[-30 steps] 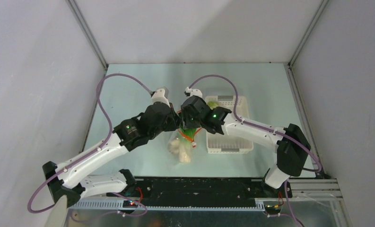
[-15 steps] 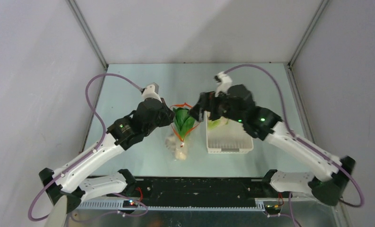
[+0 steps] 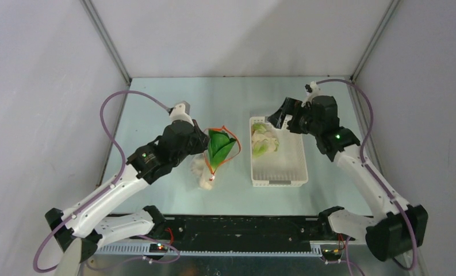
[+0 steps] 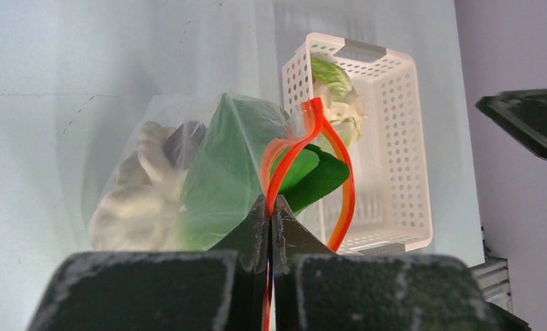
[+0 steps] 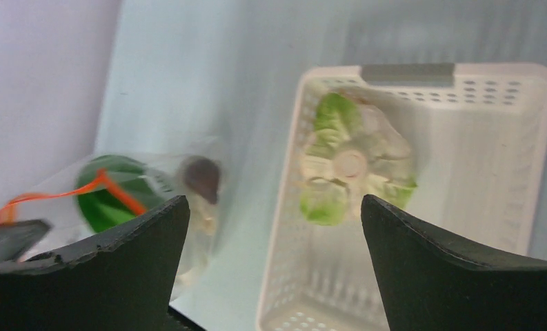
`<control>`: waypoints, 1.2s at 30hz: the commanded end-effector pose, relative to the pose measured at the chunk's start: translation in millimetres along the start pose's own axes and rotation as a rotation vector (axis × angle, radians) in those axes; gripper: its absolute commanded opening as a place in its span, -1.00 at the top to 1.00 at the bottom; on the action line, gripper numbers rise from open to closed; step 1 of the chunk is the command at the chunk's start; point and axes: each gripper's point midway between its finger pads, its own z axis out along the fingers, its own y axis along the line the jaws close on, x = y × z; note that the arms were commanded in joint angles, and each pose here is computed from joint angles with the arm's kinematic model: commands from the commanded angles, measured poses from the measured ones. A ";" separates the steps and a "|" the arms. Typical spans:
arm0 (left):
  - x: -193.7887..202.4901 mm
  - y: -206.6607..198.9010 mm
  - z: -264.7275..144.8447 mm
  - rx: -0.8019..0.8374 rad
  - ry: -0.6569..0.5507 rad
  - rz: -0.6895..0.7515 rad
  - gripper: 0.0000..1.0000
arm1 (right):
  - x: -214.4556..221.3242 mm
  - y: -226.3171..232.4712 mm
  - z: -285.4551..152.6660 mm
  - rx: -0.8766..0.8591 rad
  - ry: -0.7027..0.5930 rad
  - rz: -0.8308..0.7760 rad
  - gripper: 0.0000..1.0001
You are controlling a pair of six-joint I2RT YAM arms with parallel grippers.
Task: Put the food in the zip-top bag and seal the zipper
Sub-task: Pick up the fake vegetable from the bin.
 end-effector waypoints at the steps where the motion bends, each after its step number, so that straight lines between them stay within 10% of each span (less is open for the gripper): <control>1: -14.2 -3.4 -2.4 0.022 -0.055 -0.007 0.99 | 16.4 -38.5 26.7 0.112 0.075 -0.049 -0.99; 11: -10.3 1.6 5.5 -0.006 -0.033 -0.008 1.00 | 48.2 -81.7 91.6 0.223 0.199 -0.252 -0.99; 36: -13.4 3.6 27.4 -0.031 -0.006 0.005 1.00 | 110.2 -73.3 120.0 -0.224 0.436 -0.990 -0.99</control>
